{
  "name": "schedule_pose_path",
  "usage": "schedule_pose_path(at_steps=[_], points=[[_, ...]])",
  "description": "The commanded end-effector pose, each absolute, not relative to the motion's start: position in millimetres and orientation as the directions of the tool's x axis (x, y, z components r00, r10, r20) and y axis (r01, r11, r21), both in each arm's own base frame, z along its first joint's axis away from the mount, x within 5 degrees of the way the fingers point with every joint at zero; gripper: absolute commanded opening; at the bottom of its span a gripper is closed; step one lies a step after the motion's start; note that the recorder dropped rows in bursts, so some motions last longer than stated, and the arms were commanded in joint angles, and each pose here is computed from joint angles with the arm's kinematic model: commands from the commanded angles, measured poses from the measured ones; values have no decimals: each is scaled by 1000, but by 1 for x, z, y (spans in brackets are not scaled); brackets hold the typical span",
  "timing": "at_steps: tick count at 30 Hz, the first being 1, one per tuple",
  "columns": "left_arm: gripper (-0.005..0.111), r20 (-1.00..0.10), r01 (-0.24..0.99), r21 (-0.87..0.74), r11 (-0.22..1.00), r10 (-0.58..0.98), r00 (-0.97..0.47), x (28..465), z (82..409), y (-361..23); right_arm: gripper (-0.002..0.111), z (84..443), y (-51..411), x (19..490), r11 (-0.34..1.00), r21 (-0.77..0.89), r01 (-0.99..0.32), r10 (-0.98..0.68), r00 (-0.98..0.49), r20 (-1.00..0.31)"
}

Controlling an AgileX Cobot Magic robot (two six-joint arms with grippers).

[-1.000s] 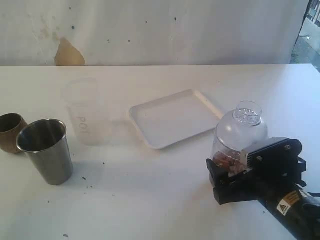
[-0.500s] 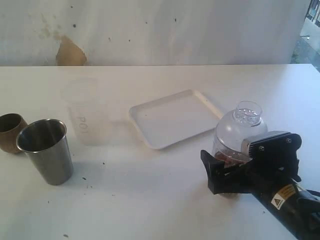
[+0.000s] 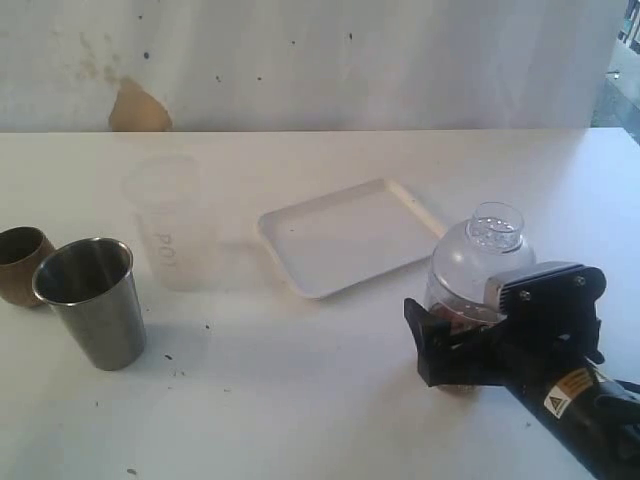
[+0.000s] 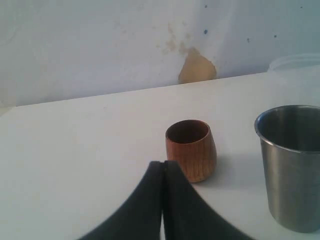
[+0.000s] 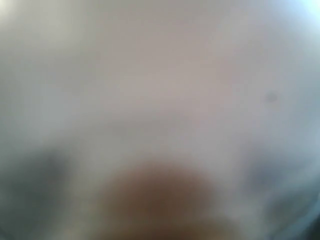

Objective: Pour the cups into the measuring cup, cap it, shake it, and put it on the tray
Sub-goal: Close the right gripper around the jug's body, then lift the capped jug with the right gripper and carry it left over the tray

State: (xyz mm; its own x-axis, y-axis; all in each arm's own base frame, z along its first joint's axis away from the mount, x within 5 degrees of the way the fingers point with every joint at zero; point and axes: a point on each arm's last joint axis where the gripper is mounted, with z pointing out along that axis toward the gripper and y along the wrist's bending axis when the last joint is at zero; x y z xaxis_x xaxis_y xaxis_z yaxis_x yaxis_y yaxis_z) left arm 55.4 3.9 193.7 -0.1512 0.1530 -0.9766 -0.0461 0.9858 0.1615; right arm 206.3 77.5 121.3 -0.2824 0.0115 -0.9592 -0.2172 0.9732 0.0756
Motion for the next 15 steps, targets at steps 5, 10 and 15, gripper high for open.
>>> schedule_pose_path(at_steps=[5, 10, 15], points=[[0, -976, -42, 162, 986, 154, -153, 55, 192, 4, 36, 122, 74, 209, 980, 67, -186, 15, -267, -964], [0, -976, -42, 162, 986, 154, -153, 55, 192, 4, 1, 121, 72, 209, 985, 73, -158, 26, -283, -959], [0, -976, -42, 162, 986, 154, -153, 55, 192, 4, 1, 121, 66, 210, 992, 87, -88, 59, -277, -959]])
